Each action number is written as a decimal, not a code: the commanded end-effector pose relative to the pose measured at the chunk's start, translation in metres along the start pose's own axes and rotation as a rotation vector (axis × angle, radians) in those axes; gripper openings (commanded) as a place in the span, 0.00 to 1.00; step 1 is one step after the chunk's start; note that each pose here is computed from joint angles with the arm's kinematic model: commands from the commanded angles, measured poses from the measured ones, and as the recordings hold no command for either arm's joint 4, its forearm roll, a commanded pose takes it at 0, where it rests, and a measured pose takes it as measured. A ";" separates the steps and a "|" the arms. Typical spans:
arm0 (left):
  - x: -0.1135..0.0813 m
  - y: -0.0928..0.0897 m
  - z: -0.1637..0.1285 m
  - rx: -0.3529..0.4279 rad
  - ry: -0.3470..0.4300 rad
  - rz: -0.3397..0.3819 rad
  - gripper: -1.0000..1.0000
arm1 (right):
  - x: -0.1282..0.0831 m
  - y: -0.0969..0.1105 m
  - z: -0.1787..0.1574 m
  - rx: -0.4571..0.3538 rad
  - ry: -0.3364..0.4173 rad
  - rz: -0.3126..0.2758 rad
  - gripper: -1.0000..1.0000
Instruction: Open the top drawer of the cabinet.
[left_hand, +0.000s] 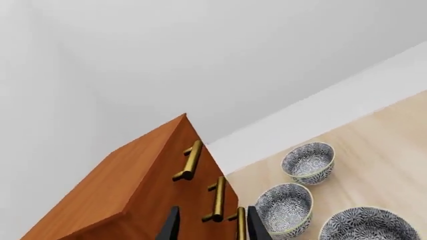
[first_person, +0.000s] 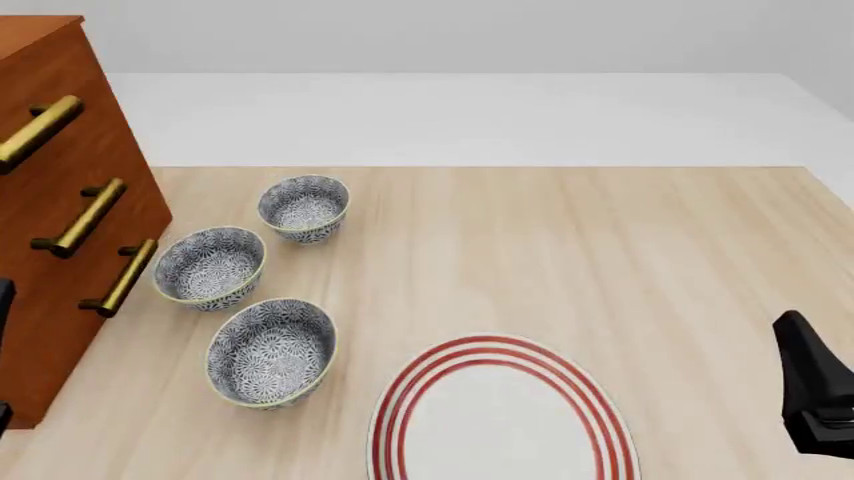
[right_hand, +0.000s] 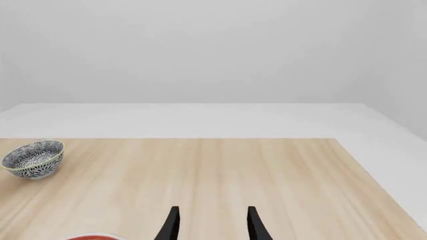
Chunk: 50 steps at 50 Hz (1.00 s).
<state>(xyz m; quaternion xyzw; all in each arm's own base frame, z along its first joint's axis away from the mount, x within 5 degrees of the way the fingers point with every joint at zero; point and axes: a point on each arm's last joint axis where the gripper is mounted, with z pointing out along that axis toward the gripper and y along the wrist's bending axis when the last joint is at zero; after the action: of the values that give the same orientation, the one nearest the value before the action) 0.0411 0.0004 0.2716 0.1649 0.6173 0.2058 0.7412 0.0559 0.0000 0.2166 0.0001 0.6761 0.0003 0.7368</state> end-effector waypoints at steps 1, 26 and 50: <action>-0.004 0.002 -0.001 -0.008 -0.012 0.105 1.00 | 0.000 0.000 0.000 0.000 0.000 0.000 1.00; -0.003 0.001 0.016 0.006 -0.018 0.217 1.00 | 0.000 0.000 0.000 0.000 0.000 0.000 1.00; 0.003 0.005 0.039 -0.064 0.026 0.355 1.00 | 0.000 0.000 0.000 0.000 0.000 0.000 1.00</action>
<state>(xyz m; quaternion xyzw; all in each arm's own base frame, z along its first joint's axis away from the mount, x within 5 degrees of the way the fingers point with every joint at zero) 0.0712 0.0023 0.2768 0.2468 0.5807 0.3265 0.7037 0.0559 0.0000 0.2166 0.0001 0.6761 0.0004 0.7368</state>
